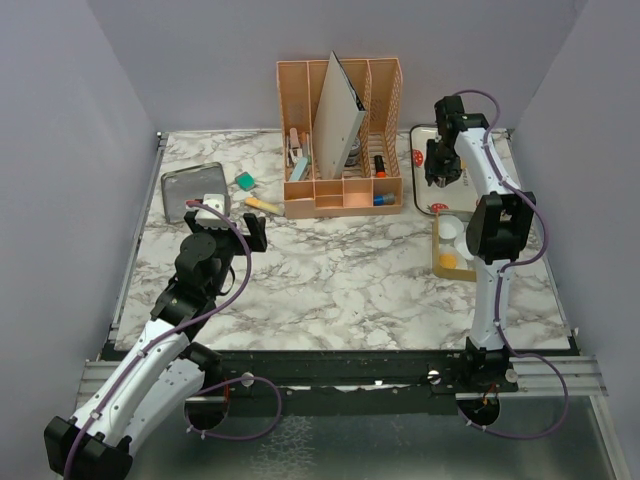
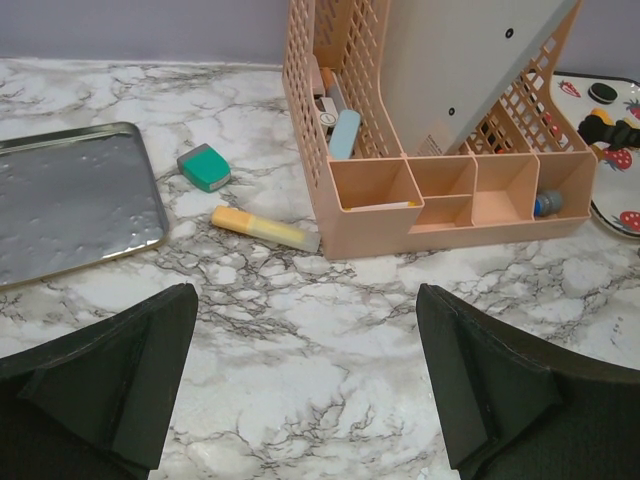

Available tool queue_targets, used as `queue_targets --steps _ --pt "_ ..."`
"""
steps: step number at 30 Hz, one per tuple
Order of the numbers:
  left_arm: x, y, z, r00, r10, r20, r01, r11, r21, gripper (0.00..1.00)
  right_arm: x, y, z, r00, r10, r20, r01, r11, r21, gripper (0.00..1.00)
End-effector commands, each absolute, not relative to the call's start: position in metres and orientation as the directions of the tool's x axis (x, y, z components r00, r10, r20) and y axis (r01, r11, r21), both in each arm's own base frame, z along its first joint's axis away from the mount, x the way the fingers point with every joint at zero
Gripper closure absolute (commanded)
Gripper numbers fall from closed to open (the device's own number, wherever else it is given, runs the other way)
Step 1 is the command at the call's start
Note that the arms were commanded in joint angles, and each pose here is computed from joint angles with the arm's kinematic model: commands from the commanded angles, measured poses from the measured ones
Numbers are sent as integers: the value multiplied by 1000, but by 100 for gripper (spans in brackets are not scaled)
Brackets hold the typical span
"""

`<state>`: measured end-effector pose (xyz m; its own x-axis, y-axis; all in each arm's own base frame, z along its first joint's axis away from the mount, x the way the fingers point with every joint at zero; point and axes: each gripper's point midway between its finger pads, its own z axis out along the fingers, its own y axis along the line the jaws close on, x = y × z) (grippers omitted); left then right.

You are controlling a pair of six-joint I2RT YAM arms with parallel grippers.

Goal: Pack the cookies

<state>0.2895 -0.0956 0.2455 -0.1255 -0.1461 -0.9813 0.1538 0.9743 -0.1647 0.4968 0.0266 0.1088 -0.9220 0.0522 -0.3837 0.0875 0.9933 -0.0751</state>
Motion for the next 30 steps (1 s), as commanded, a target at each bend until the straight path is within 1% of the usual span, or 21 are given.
queue_targets --steps 1,16,30 --pt "288 -97 249 -111 -157 -981 173 969 -175 1 488 22 122 -920 48 -389 87 993 -82 56" --pt "288 -96 248 -111 -156 -981 170 970 -174 1 490 27 108 -932 46 -359 74 995 -65 56" --pt "288 -96 248 -110 -154 -982 172 970 -171 1 486 23 100 -948 33 -318 65 994 -90 56"
